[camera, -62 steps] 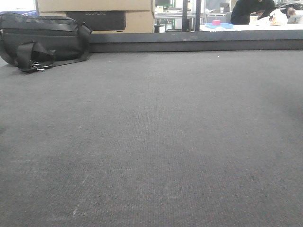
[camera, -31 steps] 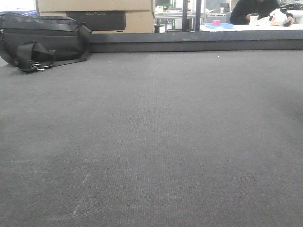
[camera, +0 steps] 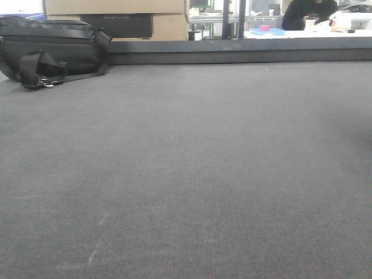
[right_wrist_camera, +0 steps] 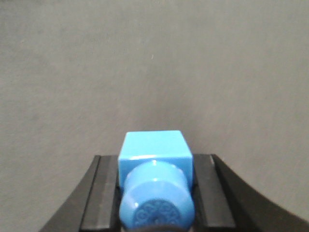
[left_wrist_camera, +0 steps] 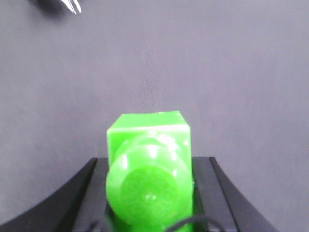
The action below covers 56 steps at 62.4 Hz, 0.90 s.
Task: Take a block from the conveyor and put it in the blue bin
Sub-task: 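Lift both held blocks up off the conveyor belt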
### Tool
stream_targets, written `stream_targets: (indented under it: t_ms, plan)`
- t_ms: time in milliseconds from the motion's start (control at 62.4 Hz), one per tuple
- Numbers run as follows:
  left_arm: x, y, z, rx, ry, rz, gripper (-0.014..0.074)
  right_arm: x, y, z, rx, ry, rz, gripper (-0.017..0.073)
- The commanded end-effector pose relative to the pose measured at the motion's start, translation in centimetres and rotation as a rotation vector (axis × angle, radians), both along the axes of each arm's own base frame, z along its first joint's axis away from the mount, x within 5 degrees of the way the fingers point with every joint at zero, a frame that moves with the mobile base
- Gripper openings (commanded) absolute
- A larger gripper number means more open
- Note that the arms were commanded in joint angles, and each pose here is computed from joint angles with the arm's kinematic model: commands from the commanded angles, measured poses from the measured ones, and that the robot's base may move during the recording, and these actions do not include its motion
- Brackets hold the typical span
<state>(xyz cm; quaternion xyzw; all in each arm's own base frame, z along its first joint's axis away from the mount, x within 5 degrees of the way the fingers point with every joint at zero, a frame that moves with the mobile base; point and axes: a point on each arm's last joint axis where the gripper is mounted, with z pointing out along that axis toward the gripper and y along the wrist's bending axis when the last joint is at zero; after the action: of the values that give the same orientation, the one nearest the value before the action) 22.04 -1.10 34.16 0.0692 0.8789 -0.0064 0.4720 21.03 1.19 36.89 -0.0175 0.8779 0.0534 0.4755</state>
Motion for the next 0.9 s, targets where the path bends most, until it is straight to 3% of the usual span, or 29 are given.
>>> stream_targets:
  t_ms: [0,96,257,417,529,882]
  plan:
    - [-2.4,0.0,-0.1,-0.048,-0.127,0.024,-0.0111,-0.6,-0.2,-0.1,-0.033,-0.113,-0.003,-0.0162]
    - [-4.5,0.2,-1.0,-0.088,-0.219,0.054,-0.0111,-1.8,-0.4,-1.0,-0.032,-0.205,-0.026,-0.0162]
    - [-7.4,1.3,-2.8,-0.206,-0.328,0.181,-0.0111,-4.6,-0.6,-3.2,-0.033,-0.31,-0.053,-0.0162]
    - [-9.9,2.2,-3.4,-0.195,-0.4,0.249,-0.0111,-7.4,-0.7,-4.8,-0.032,-0.323,-0.049,-0.0162]
    - [-11.1,2.4,-2.8,-0.189,-0.452,0.271,-0.0111,-9.3,-0.6,-4.2,-0.029,-0.377,-0.045,-0.0162]
    - [-12.8,2.2,-1.9,-0.189,-0.543,0.264,-0.0111,-14.3,-0.7,-2.0,-0.022,-0.606,-0.049,-0.0162]
